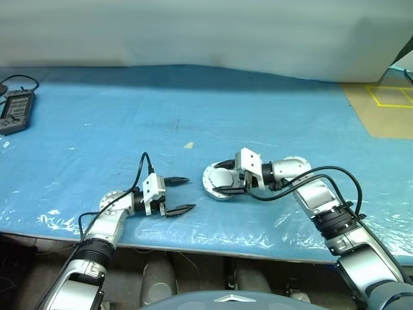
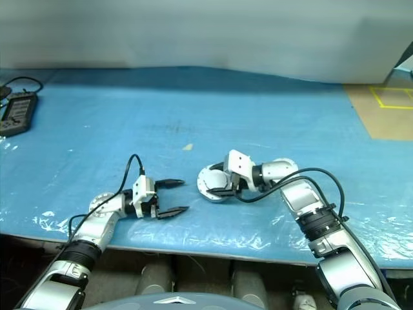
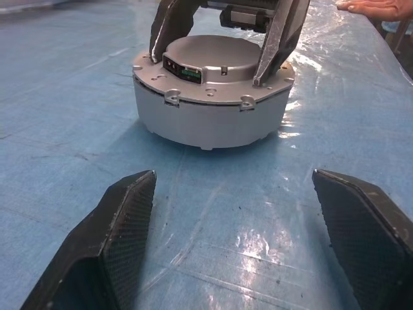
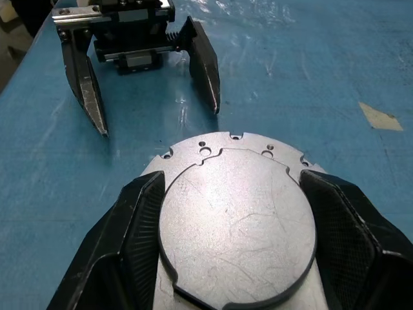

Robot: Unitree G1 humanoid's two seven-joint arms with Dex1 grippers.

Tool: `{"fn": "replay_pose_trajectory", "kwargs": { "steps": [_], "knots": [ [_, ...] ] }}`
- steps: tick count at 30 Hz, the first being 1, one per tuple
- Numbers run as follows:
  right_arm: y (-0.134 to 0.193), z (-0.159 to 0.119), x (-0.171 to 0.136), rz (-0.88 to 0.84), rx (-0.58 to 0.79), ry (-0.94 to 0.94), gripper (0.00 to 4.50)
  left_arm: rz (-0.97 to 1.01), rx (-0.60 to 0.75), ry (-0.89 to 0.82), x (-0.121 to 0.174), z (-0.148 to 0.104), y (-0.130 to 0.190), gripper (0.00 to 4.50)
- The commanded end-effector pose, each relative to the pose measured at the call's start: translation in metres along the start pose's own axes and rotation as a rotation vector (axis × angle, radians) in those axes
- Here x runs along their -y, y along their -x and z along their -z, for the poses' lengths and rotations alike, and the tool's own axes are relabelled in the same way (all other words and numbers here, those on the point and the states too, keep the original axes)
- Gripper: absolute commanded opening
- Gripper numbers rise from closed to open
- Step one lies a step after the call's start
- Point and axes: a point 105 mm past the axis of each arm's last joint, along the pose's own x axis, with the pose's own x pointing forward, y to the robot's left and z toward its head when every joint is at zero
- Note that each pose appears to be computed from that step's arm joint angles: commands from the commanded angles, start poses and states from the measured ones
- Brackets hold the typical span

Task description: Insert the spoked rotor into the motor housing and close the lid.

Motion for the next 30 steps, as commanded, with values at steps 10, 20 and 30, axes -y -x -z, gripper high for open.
{"fn": "replay_pose_trajectory", "kwargs": {
  "steps": [10,20,30],
  "knots": [
    [0.006,0.056,-0.014,-0.008,-0.224,-0.125,2.98,-0.134,0.077,0.015,-0.025,-0.032,-0.011,4.06],
    [0.007,0.051,-0.014,0.0,-0.224,-0.123,2.98,-0.099,0.137,0.073,-0.031,-0.06,-0.021,1.35],
    [0.009,0.053,-0.013,0.017,-0.229,-0.127,2.98,-0.047,0.12,0.086,-0.022,-0.05,-0.029,0.01]
  ]
}}
